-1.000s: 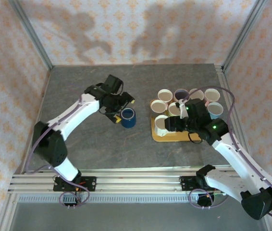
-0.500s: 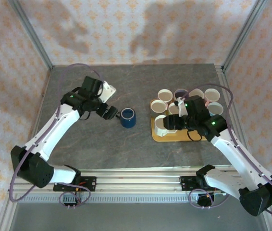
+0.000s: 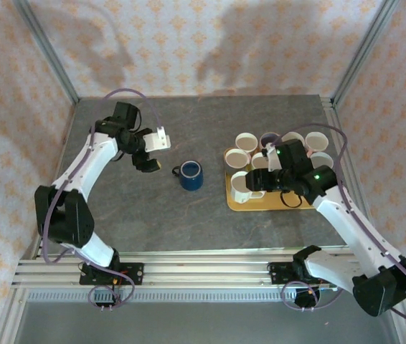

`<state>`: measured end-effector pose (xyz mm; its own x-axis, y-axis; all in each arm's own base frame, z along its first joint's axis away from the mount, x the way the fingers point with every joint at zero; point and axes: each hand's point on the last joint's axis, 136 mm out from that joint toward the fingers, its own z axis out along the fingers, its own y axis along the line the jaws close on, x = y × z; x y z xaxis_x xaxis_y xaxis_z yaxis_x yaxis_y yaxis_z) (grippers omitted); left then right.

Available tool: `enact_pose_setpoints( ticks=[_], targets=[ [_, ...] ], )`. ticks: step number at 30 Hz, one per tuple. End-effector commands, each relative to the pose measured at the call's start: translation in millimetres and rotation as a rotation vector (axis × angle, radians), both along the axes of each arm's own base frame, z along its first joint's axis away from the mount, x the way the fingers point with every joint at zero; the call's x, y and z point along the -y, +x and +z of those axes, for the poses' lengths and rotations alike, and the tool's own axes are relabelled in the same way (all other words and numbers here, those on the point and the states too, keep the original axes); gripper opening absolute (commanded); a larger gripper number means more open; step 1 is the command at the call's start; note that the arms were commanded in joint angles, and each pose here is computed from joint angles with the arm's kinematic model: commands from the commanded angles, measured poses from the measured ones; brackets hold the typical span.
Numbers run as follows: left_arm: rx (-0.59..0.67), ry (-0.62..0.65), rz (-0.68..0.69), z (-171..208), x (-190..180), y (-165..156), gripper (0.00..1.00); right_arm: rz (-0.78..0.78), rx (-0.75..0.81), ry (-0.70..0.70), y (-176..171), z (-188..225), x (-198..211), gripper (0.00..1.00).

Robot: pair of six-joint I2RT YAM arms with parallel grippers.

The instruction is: Turn the mug right side up

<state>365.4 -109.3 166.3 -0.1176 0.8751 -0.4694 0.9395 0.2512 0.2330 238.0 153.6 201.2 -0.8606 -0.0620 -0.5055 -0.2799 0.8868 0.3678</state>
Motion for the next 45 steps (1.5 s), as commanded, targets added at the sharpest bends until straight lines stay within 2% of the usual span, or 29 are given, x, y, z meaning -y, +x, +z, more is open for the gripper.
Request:
enact_pose_setpoints(
  ticks=[1,10,12,14,23,32,37,45],
  targets=[
    [0.023,0.023,-0.173,-9,10,-1,0.79,0.016,-0.009,0.019,2,6,-5,0.63],
    [-0.044,0.082,-0.352,-47,38,3,0.68,0.024,-0.107,0.187,8,16,-24,0.63],
    [-0.059,0.075,-0.358,-54,42,3,0.62,0.022,-0.114,0.21,11,21,-26,0.63],
    [-0.075,0.081,-0.371,-59,45,2,0.56,0.021,-0.116,0.213,12,23,-26,0.63],
    [-0.035,0.14,-0.345,-85,47,13,0.5,0.033,-0.12,0.216,13,29,-27,0.63],
    [-0.061,0.138,-0.372,-89,52,11,0.44,0.026,-0.142,0.216,16,23,-28,0.62],
    [-0.125,0.142,-0.4,-106,58,3,0.43,0.018,-0.138,0.211,17,23,-26,0.62],
    [-0.143,0.149,-0.418,-116,66,1,0.33,0.011,-0.147,0.202,19,20,-26,0.61]
  ],
)
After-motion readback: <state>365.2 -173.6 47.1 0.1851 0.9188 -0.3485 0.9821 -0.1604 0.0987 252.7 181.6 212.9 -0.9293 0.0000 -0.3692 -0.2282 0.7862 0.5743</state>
